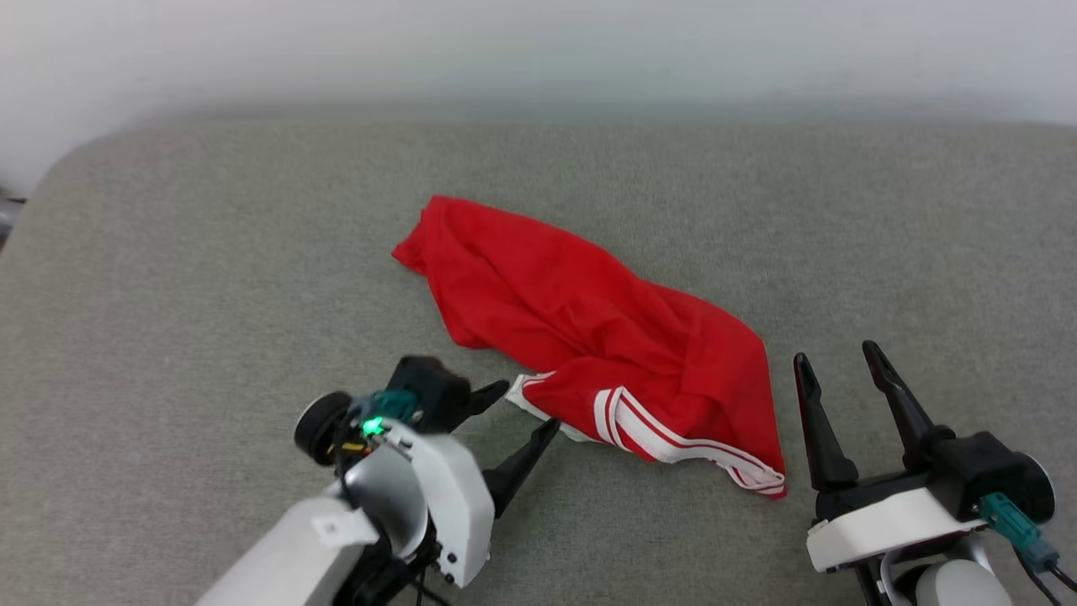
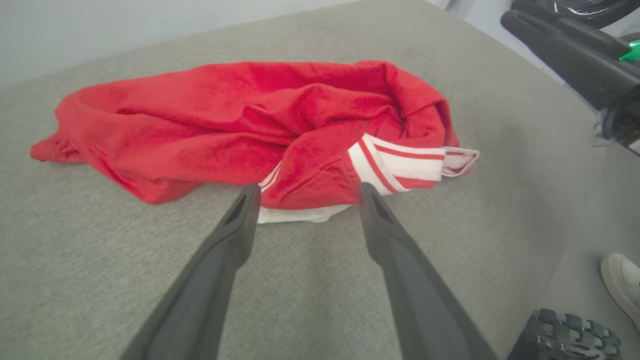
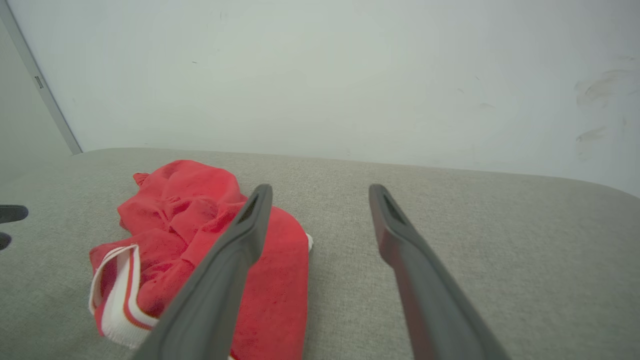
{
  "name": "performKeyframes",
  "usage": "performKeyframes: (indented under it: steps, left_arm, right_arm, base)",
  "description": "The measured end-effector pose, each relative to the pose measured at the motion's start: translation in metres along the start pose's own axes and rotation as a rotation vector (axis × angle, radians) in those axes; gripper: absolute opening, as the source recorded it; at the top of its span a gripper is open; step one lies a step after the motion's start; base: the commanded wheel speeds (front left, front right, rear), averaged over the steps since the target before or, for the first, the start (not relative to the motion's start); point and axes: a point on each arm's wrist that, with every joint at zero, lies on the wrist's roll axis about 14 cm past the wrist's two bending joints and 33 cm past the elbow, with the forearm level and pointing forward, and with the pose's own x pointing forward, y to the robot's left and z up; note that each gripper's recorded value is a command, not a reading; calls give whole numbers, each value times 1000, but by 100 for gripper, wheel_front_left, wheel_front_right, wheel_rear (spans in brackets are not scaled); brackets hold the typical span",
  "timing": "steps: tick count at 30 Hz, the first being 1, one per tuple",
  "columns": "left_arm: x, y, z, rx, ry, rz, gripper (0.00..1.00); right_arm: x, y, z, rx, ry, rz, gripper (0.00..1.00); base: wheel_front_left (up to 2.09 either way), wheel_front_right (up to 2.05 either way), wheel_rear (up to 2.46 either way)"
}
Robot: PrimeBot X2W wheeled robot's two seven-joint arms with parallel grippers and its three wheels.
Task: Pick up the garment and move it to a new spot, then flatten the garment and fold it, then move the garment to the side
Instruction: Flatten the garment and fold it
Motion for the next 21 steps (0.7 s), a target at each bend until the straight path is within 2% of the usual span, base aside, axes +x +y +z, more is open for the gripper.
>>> performKeyframes:
  steps: [4, 9, 17, 18, 19, 20, 21]
  left_arm:
    - [19, -3, -9, 26, 128, -70, 100]
    - [39, 5, -26, 39, 239, -97, 100]
    - [66, 16, -51, 46, 304, -110, 100]
    - [68, 15, -55, 35, 311, -115, 88]
    - [69, 15, -58, 22, 314, -113, 26]
    - [70, 17, -60, 15, 314, -109, 0]
    - [70, 18, -61, 10, 314, -106, 0]
  right_arm:
    - [5, -3, -13, 5, 31, -4, 100]
    - [10, -8, -25, 8, 59, -15, 100]
    - [18, -14, -40, 11, 91, -26, 100]
    - [18, -14, -42, 11, 95, -25, 100]
    - [19, -13, -43, 12, 98, -23, 100]
    - [20, -13, -44, 12, 99, -21, 100]
    - [21, -12, -44, 12, 97, -19, 100]
  base:
    - [0, 0, 0]
    - [0, 0, 0]
    - [0, 0, 0]
    - [0, 0, 0]
    - [0, 0, 0]
    - [0, 0, 0]
    - [0, 0, 0]
